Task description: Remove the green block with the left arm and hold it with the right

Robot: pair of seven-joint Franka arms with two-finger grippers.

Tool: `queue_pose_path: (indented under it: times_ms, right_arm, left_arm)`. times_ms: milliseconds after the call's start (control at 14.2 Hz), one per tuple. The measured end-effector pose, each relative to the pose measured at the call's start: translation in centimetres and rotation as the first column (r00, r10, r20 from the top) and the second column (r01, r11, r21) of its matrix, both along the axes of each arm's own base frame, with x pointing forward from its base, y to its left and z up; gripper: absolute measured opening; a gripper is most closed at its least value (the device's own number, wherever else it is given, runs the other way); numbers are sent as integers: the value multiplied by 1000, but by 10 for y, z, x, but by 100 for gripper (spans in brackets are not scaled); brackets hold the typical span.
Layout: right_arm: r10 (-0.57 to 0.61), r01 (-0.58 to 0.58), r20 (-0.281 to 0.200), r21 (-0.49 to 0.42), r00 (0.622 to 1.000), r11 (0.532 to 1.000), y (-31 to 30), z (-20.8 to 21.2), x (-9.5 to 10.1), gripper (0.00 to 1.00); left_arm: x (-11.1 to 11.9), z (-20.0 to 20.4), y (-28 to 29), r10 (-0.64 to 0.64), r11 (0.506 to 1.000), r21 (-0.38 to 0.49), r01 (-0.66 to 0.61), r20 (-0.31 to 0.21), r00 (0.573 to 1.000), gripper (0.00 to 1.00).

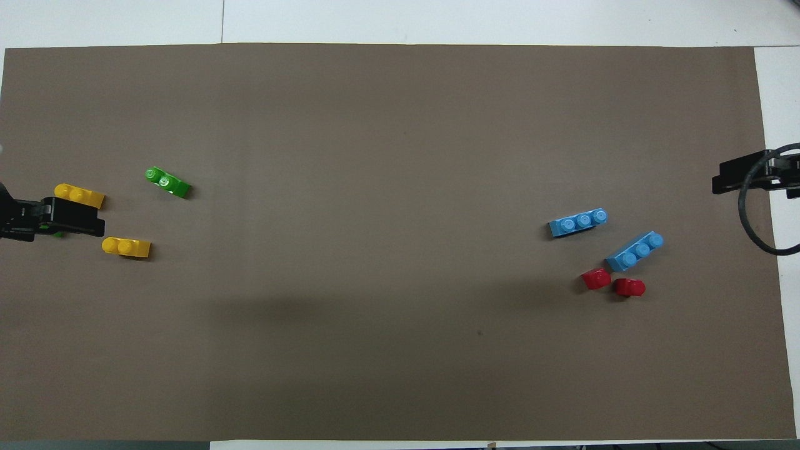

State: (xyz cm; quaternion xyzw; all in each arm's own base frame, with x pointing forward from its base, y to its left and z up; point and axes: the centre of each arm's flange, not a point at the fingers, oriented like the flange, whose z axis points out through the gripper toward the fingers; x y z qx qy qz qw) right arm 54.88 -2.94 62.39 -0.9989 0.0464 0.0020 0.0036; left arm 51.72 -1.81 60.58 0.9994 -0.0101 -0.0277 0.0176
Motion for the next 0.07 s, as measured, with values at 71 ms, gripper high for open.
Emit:
queue_pose_path:
  times_ms: [71]
  right_arm:
    - [0,0,0,0,1000,1000,0,0,0,100]
  left_arm:
    - [0,0,0,0,1000,0,0,0,1000,100]
